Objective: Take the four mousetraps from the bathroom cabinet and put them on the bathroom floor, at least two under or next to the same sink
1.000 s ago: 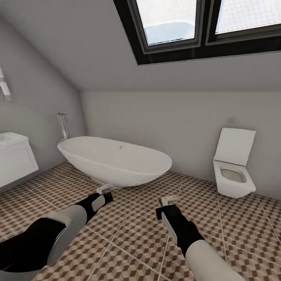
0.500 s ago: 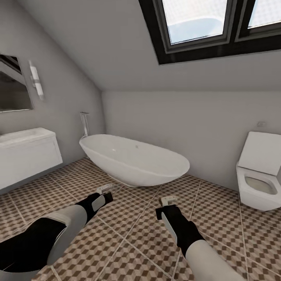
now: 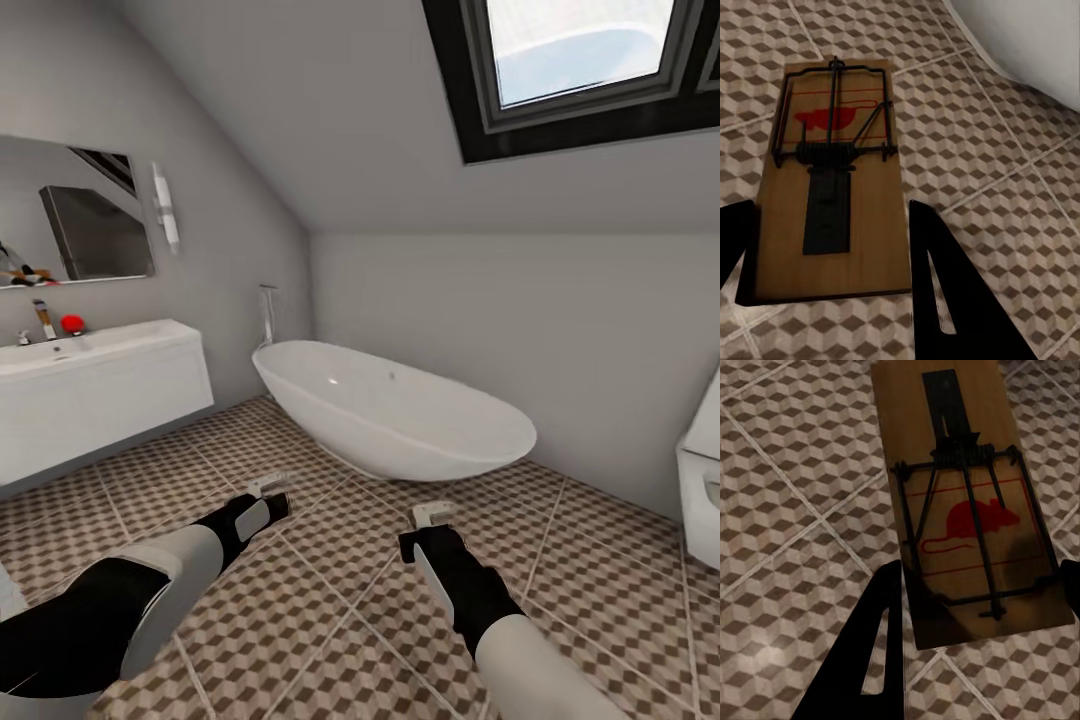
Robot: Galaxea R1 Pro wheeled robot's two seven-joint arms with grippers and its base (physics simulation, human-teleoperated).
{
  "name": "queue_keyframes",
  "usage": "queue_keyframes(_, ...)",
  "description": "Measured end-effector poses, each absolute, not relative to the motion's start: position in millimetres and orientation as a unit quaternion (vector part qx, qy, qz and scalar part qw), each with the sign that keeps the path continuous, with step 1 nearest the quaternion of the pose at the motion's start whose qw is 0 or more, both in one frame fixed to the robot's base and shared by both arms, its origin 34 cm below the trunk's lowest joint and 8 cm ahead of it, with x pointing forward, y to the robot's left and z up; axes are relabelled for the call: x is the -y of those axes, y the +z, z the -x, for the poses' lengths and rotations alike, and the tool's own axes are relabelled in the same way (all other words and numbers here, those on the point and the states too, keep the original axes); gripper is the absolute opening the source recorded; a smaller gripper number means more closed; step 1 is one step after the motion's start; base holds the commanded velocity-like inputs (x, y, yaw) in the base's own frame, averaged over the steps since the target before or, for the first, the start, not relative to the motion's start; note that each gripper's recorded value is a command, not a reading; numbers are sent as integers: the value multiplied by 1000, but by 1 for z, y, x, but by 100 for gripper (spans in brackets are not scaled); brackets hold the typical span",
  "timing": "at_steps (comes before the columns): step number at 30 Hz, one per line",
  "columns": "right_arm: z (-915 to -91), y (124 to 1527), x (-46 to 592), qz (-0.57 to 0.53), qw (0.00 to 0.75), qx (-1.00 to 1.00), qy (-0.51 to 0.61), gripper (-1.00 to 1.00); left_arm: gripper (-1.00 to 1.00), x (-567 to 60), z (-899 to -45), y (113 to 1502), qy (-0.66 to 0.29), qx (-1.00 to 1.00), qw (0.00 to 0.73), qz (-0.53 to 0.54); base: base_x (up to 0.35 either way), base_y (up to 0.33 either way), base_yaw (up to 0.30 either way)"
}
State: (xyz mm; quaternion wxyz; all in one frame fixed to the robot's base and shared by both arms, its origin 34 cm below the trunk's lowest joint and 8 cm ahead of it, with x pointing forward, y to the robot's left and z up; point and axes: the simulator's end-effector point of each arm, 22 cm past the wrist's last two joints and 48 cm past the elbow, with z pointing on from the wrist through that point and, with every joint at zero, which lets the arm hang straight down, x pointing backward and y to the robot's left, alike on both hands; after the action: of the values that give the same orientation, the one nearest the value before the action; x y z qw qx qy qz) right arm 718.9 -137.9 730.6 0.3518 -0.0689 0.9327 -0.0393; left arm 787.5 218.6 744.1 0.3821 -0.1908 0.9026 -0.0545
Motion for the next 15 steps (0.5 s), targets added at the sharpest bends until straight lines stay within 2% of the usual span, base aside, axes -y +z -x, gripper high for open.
queue_keyframes(6,-719,731,138,69,352,-933,-40,-100,-100,-218,-787,744,-55,-903,382,190,0,0,286)
queue_keyframes(9,-719,731,137,69,352,-933,-38,-100,-100,-217,-787,744,-58,-903,381,188,110,0,95)
queue_keyframes(15,-719,731,138,69,353,-932,-40,-100,-100,-215,-788,745,-61,-904,381,184,294,0,12)
